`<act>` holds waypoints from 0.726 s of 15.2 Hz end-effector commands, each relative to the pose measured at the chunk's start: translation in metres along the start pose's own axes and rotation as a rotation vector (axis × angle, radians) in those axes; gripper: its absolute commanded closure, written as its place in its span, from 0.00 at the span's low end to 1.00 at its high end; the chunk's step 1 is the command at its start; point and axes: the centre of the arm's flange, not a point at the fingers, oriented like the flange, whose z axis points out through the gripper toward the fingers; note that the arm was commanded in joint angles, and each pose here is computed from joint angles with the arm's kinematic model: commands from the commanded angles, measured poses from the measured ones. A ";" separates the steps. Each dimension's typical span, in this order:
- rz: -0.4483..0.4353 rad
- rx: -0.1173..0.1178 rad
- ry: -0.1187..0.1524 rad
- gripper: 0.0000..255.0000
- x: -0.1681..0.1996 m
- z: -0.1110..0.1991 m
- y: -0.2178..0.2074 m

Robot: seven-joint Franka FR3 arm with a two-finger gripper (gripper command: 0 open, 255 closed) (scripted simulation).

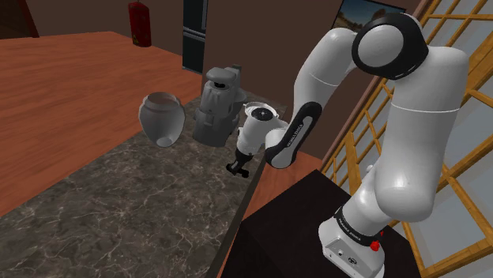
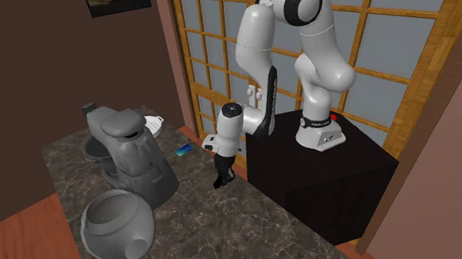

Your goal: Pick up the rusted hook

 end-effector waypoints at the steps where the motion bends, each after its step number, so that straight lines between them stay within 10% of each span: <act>1: 0.000 0.000 -0.001 1.00 0.000 0.000 0.000; 11: 0.000 0.000 -0.001 1.00 0.005 -0.031 0.003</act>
